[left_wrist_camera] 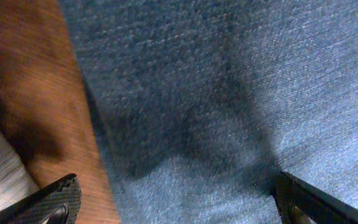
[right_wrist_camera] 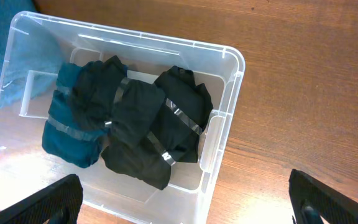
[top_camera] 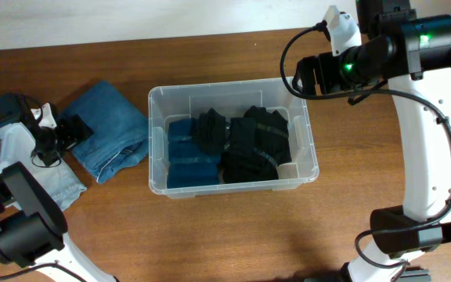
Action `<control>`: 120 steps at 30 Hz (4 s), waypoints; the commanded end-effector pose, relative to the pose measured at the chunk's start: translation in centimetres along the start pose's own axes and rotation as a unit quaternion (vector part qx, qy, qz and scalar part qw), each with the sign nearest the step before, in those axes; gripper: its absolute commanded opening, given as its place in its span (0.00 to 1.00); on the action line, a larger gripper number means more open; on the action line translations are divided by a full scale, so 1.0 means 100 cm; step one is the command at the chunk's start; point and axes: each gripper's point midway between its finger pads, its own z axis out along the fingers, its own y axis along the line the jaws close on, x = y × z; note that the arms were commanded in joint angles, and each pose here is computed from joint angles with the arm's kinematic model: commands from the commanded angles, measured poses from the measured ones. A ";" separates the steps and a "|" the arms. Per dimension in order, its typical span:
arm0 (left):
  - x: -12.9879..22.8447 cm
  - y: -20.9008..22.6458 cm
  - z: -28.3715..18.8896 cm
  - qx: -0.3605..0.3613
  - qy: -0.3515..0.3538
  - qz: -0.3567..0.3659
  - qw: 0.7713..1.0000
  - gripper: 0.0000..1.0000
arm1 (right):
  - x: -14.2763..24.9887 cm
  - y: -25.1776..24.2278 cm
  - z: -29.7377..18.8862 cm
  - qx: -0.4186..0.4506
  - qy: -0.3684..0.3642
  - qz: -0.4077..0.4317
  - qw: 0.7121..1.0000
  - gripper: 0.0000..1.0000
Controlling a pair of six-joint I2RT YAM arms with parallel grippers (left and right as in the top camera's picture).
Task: Pack container
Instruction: 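Grasp the medium-blue folded jeans with the left gripper, then lay the blue jeans over the right side of the container, then grasp the light-wash folded jeans with the left gripper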
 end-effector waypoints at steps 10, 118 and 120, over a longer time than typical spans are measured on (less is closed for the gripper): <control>0.032 -0.033 0.060 0.058 0.073 0.023 0.995 0.65 | 0.001 -0.001 0.000 0.003 0.003 -0.004 1.000 0.98; 0.034 -0.091 -0.231 -0.195 -0.143 0.069 0.968 0.99 | 0.054 -0.137 -0.100 0.181 -0.069 0.263 0.945 0.98; 0.027 -0.049 -0.216 -0.184 -0.123 0.001 0.975 0.99 | 0.054 -0.137 -0.100 0.181 -0.068 0.264 0.945 0.98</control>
